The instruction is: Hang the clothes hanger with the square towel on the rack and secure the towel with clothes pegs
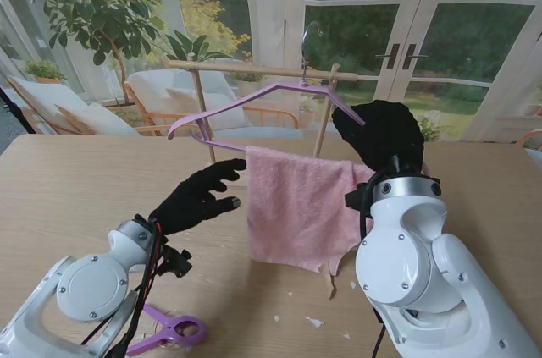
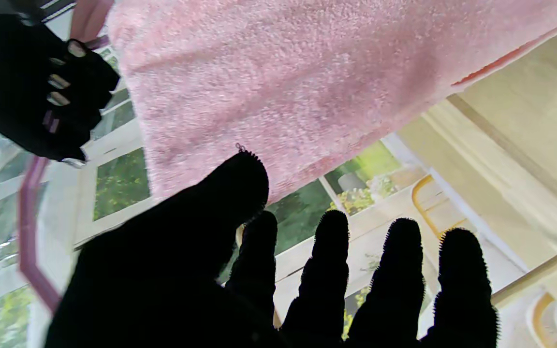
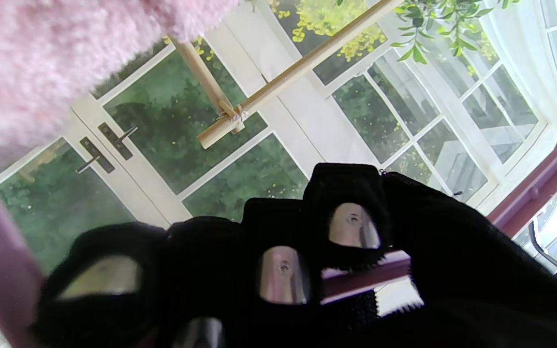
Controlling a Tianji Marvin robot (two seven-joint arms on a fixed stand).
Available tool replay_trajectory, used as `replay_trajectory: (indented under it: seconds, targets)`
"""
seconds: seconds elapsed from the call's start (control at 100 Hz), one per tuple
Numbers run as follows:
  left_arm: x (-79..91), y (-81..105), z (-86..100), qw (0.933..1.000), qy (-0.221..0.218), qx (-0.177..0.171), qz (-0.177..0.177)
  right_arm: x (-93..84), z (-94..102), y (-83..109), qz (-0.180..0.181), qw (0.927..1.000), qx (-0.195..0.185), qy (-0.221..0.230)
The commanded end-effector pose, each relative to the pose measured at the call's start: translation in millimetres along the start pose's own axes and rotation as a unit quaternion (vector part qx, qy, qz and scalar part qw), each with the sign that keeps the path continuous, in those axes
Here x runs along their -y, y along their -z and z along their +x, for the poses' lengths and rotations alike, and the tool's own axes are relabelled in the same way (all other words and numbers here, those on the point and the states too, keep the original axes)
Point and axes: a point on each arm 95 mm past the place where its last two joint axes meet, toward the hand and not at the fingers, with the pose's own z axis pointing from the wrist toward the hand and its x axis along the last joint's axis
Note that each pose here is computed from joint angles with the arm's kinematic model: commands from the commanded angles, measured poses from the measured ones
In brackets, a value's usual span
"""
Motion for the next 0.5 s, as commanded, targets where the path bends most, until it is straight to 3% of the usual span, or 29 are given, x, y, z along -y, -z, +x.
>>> replay_trajectory:
  seconds: [0.0,0.22,0.49]
  targets:
    - [-5.6,-4.3,-0.1,1.0000,0.004,0.005,-0.001,-0.5,1.6,3.1,0.008,1.0000,0.000,-0.006]
    - [-10.3,-12.2,0.1,0.9996,0.026,0.006,0.004,0.6,-0.1,4.3,0.015,0.9999,0.000,-0.006]
    - [-15.2,-3.1,2.1,0.9991,0.039,-0.007,0.013,0.2,-1.6,3.4,0.015,0.9999,0.003,-0.002]
